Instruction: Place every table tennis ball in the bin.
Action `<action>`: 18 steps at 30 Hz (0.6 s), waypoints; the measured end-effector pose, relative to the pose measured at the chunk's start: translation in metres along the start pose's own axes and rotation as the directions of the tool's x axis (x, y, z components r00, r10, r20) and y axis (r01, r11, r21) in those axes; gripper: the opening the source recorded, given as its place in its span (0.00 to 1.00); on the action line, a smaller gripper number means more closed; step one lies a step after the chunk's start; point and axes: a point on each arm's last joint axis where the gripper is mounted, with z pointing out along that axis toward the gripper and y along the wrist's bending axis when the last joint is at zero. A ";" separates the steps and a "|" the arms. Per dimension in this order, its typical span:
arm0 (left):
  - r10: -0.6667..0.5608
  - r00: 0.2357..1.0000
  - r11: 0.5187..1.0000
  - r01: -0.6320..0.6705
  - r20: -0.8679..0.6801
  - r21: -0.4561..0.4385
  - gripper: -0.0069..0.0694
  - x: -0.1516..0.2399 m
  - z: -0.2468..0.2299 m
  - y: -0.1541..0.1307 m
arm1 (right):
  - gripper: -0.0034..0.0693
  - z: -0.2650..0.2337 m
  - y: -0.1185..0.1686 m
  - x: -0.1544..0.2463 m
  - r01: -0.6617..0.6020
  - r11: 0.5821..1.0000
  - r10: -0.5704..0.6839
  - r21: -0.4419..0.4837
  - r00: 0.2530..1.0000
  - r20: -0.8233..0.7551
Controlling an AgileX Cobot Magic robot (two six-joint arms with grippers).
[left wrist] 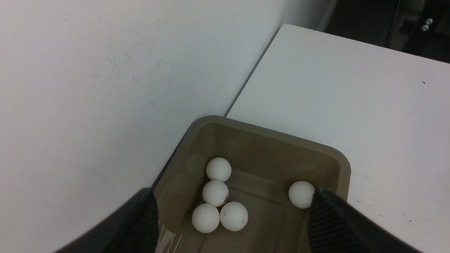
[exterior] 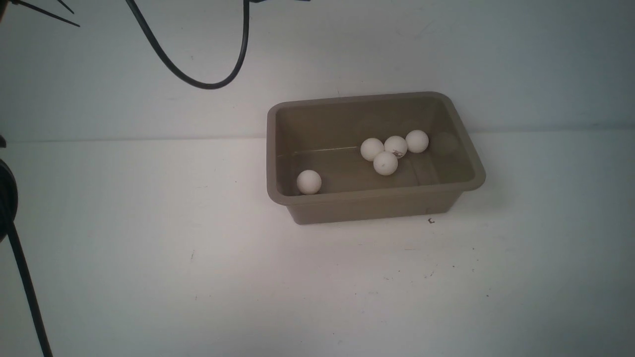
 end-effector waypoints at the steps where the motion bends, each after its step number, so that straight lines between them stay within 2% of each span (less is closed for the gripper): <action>1: 0.000 1.000 1.000 0.000 0.001 0.001 0.77 0.000 0.000 0.000 | 0.86 0.000 0.000 0.000 0.000 1.000 0.000 0.000 1.000 0.000; 8: -0.026 0.998 0.999 0.023 0.060 0.047 0.77 -0.005 0.000 -0.004 | 0.86 0.000 0.000 0.000 -0.003 1.000 0.003 -0.001 1.000 0.000; 12: -0.083 0.982 0.989 0.060 0.167 0.135 0.77 -0.016 -0.002 -0.011 | 0.86 0.000 0.000 0.000 -0.003 1.000 0.003 -0.001 1.000 0.000; 18: -0.135 0.960 0.975 0.085 0.244 0.207 0.77 -0.024 -0.005 -0.016 | 0.86 0.000 0.000 0.000 -0.003 1.000 0.003 -0.001 1.000 0.001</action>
